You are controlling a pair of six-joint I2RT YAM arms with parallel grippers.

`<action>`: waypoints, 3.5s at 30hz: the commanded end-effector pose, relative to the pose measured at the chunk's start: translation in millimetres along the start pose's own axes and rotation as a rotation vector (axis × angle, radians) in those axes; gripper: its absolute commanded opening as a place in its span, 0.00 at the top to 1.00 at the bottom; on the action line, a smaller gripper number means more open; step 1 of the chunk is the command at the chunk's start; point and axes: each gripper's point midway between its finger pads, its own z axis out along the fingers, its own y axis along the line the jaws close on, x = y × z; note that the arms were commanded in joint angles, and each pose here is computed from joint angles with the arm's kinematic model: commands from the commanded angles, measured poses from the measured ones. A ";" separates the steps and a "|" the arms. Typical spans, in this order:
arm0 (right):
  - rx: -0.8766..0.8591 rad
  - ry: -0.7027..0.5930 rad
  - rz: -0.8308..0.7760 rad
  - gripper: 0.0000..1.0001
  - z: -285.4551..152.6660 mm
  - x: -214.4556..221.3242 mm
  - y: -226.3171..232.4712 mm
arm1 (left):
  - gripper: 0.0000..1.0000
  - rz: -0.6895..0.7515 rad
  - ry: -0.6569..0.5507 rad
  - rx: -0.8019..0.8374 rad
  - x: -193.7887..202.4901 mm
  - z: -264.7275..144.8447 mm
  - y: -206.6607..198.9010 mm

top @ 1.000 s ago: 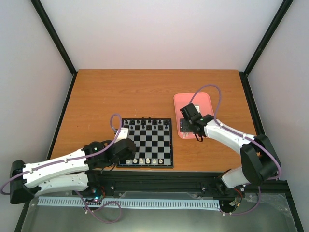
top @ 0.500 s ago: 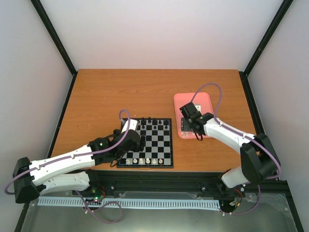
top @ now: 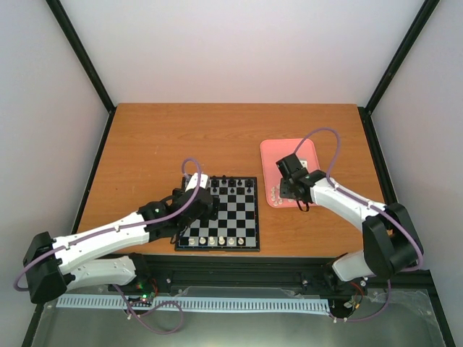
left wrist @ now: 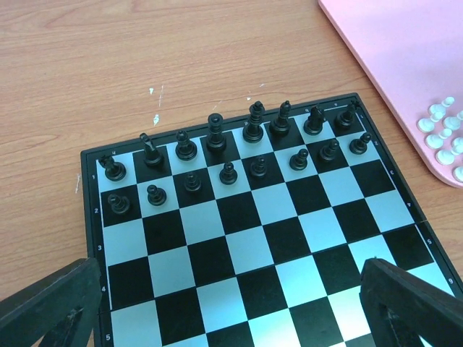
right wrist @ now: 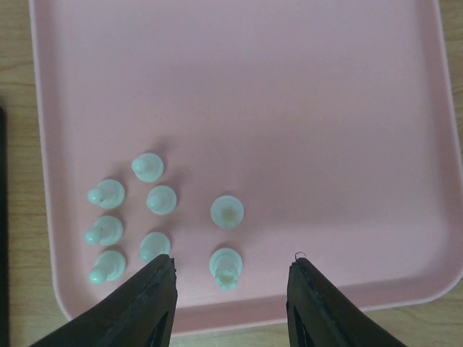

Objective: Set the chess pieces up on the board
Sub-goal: Pick up the chess piece from the storage box, then place the chess piece on the chessboard.

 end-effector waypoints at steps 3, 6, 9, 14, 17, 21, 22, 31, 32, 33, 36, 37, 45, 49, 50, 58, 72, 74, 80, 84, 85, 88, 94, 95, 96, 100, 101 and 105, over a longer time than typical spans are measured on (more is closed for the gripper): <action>-0.040 0.049 0.021 0.50 17.4 13.6 1.7 | 0.00 0.002 -0.013 0.010 -10.0 -10.6 2.6; -0.041 0.061 0.021 0.53 22.3 15.6 3.3 | 0.00 0.010 -0.004 0.001 -5.8 -8.4 4.2; -0.037 0.067 0.022 0.56 25.6 15.5 2.8 | 0.00 0.019 0.003 0.001 -3.8 -6.5 3.6; -0.027 0.088 0.031 0.60 32.7 21.1 -0.8 | 0.00 0.031 0.012 -0.005 -1.0 -4.1 3.7; -0.009 0.095 0.030 0.60 35.2 23.9 -4.2 | 0.00 0.031 0.013 -0.007 -0.2 -3.8 4.1; 0.006 0.095 0.035 0.60 37.3 25.8 -9.1 | 0.00 0.034 0.012 -0.007 0.3 -3.3 4.2; 0.006 0.096 0.037 0.60 38.2 26.0 -9.6 | 0.00 0.033 0.011 -0.007 -0.1 -3.1 4.0; 0.002 0.108 0.020 0.69 45.8 25.2 -8.2 | 0.00 0.043 0.019 -0.011 2.3 0.8 2.4; 0.003 0.109 0.018 0.70 46.5 24.8 -8.1 | 0.00 0.044 0.020 -0.012 2.5 1.4 2.2; 0.004 0.111 0.017 0.72 47.2 24.8 -8.0 | 0.00 0.045 0.022 -0.013 3.1 1.9 2.2; 0.010 0.106 0.015 0.81 47.8 22.9 -8.5 | 0.00 0.049 0.026 -0.021 3.9 3.4 2.8; 0.012 0.106 0.014 0.84 47.9 22.8 -8.8 | 0.00 0.051 0.027 -0.021 4.4 3.7 2.6; 0.006 0.076 0.018 0.93 32.8 12.5 -10.2 | 0.00 0.056 0.033 -0.027 5.8 4.5 3.4; -0.023 0.037 0.018 0.93 6.0 0.1 -10.0 | 0.00 0.055 0.030 -0.033 5.1 4.1 4.5; -0.035 0.022 0.014 0.93 -3.2 -4.0 -9.2 | 0.00 0.056 0.032 -0.034 5.8 4.4 4.7; -0.156 0.017 -0.144 0.93 -62.2 9.0 29.5 | 0.00 0.056 0.037 -0.046 7.1 5.3 6.4; -0.384 0.154 -0.470 0.94 -100.7 128.0 119.3 | 0.00 0.056 0.040 -0.064 8.0 3.3 11.2; -0.393 0.167 -0.483 0.94 -101.2 140.6 122.6 | 0.00 0.054 0.034 -0.072 7.3 1.8 13.9; -0.409 0.191 -0.523 0.94 -99.0 169.1 134.7 | 0.00 0.052 0.030 -0.075 6.3 0.7 15.1; -0.355 0.208 -0.559 0.94 -87.6 179.0 135.8 | 0.00 0.052 0.036 -0.075 8.9 2.3 15.1; -0.342 0.215 -0.563 0.94 -84.7 180.8 135.2 | 0.00 0.053 0.038 -0.073 9.5 2.2 14.7; -0.319 0.225 -0.571 0.94 -79.5 183.5 133.8 | 0.00 0.049 0.034 -0.073 9.3 1.3 15.8; -0.309 0.216 -0.579 0.94 -76.7 181.8 136.1 | 0.00 0.051 0.028 -0.073 8.1 0.7 16.0; -0.305 0.212 -0.582 0.94 -76.0 181.2 137.2 | 0.00 0.053 0.030 -0.074 8.6 1.4 15.8; -0.293 0.211 -0.586 0.94 -74.5 180.3 136.7 | 0.00 0.052 0.031 -0.075 8.8 1.8 15.8; -0.255 0.182 -0.592 0.93 -70.6 173.3 136.2 | 0.00 0.054 0.033 -0.077 10.1 2.1 16.4; -0.257 0.177 -0.593 0.93 -70.1 172.5 137.7 | 0.00 0.052 0.031 -0.078 10.0 2.0 16.9; -0.263 0.156 -0.583 0.93 -69.5 167.8 141.7 | 0.00 0.057 0.036 -0.077 11.1 2.9 16.5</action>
